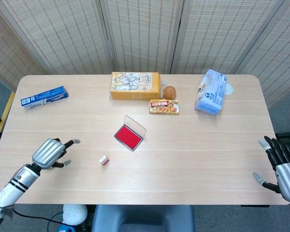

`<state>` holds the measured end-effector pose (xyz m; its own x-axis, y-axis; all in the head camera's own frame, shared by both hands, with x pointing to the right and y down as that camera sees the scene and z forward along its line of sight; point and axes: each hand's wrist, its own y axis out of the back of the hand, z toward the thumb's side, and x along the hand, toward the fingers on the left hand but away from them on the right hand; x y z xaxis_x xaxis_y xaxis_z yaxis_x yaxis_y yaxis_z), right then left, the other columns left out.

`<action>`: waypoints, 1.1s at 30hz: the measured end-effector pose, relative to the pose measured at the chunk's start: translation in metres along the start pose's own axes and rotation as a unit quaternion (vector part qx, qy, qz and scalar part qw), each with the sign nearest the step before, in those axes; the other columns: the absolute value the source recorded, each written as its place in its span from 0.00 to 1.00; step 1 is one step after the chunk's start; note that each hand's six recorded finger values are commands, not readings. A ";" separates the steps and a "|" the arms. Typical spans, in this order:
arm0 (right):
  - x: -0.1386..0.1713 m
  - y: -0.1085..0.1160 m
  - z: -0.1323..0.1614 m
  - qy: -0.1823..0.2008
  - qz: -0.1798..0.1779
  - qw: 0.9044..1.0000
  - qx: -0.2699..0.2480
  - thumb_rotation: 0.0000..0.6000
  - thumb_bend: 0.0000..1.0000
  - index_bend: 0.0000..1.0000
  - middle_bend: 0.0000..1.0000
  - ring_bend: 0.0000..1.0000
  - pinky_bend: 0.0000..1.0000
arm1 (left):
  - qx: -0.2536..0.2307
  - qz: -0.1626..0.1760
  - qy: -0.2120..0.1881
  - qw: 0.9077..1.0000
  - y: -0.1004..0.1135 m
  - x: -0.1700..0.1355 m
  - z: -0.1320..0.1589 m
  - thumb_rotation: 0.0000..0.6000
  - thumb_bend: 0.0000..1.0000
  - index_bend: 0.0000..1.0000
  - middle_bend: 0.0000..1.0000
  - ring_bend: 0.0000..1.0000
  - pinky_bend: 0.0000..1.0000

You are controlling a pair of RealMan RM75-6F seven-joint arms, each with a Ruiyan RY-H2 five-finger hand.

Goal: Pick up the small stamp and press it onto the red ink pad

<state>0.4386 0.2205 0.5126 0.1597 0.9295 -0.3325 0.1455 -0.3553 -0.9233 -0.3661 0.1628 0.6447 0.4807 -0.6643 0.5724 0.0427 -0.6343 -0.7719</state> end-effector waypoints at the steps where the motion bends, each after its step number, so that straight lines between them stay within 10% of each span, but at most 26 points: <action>1: 0.001 0.002 -0.001 -0.001 -0.005 1.000 -0.002 1.00 0.22 0.00 0.00 0.00 0.00 | -0.001 -0.002 -0.001 1.000 -0.001 0.001 0.001 1.00 0.29 0.29 1.00 0.90 0.56; 33: 0.032 0.027 0.003 0.028 -0.064 0.997 -0.023 1.00 0.22 0.00 0.00 0.00 0.00 | 0.036 -0.063 -0.053 0.996 -0.035 0.064 0.050 1.00 0.29 0.36 1.00 0.92 0.58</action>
<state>0.4447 0.2409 0.4760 0.1910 0.9610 -0.2000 0.2136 -0.2395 -0.9471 -0.2930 0.1622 0.6947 0.5567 -0.5331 0.6371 0.1693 -0.6780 -0.7153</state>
